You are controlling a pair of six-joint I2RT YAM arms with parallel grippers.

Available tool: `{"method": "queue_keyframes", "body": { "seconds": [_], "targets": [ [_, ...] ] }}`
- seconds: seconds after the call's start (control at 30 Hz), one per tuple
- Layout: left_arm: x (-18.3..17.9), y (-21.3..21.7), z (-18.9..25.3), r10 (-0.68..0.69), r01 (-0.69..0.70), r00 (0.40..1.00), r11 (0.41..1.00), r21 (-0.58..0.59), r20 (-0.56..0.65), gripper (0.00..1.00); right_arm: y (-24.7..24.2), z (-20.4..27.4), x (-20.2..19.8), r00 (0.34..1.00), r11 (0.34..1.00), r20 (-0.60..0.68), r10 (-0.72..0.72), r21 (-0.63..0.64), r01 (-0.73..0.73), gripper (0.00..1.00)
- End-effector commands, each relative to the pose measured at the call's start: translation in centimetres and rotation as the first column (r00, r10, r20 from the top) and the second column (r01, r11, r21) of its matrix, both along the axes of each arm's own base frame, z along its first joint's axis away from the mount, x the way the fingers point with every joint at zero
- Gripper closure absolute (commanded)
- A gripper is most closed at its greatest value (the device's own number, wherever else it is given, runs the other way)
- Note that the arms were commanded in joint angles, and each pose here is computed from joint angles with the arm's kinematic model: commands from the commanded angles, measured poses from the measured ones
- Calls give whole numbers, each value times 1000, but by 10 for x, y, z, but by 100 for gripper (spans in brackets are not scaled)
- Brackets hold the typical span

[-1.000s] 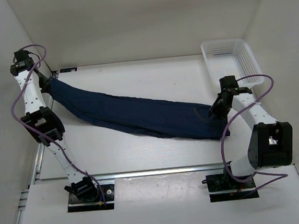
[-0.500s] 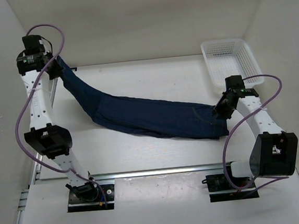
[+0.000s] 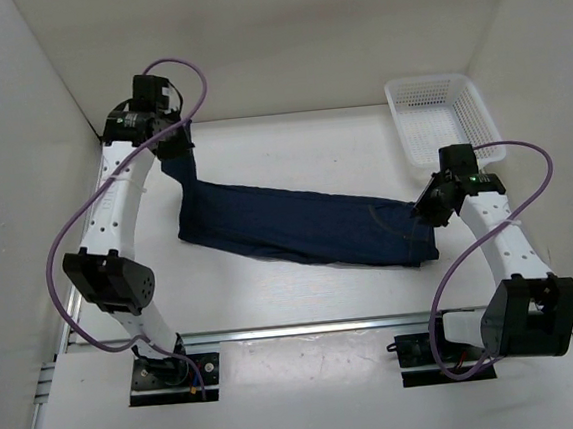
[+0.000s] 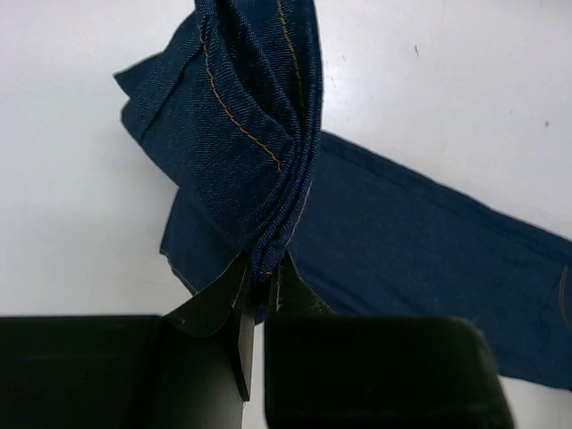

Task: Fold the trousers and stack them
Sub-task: Fold the trousers

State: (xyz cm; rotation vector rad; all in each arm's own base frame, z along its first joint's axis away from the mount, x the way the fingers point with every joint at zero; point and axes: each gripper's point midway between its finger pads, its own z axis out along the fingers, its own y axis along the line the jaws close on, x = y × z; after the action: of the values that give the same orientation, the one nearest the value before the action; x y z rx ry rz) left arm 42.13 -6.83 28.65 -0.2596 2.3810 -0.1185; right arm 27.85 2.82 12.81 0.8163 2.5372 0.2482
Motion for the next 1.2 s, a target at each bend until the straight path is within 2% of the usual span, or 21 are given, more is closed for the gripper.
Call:
{"method": "queue_keyframes", "body": {
  "seconds": [0.0,0.43,0.7,0.8,1.0,1.03,1.07,1.1,1.17],
  "targets": [
    [-18,-29,20,-40,42,997,999,-22,65,90,-5,4,-5,1000,1000,3,6,-26,-6,66],
    [-54,-125,-23,-220,220,975,975,-27,-12,90,-8,10,-13,1000,999,12,-2,-42,3,66],
    [-91,-158,-61,-328,331,937,944,5,-119,90,-14,12,-17,1000,998,12,-21,-60,22,66],
    [-102,-174,-64,-372,375,921,927,3,-113,90,-14,12,-17,1000,998,12,-21,-60,22,65],
    [-108,-186,-92,-414,424,895,905,32,-170,90,-14,12,-17,1000,998,12,-21,-60,22,65],
    [-108,-186,-96,-412,425,893,905,35,-180,83,-14,12,-17,1000,998,12,-21,-60,22,65],
    [-106,-187,-104,-409,425,889,904,42,-204,59,-14,12,-17,1000,998,12,-21,-60,22,65],
    [-103,-183,-105,-382,403,900,913,67,-211,3,-14,12,-17,1000,998,12,-21,-60,22,65],
    [-101,-183,-95,-371,391,907,918,69,-202,0,-14,9,-19,1000,998,3,-21,-60,21,65]
  ]
}}
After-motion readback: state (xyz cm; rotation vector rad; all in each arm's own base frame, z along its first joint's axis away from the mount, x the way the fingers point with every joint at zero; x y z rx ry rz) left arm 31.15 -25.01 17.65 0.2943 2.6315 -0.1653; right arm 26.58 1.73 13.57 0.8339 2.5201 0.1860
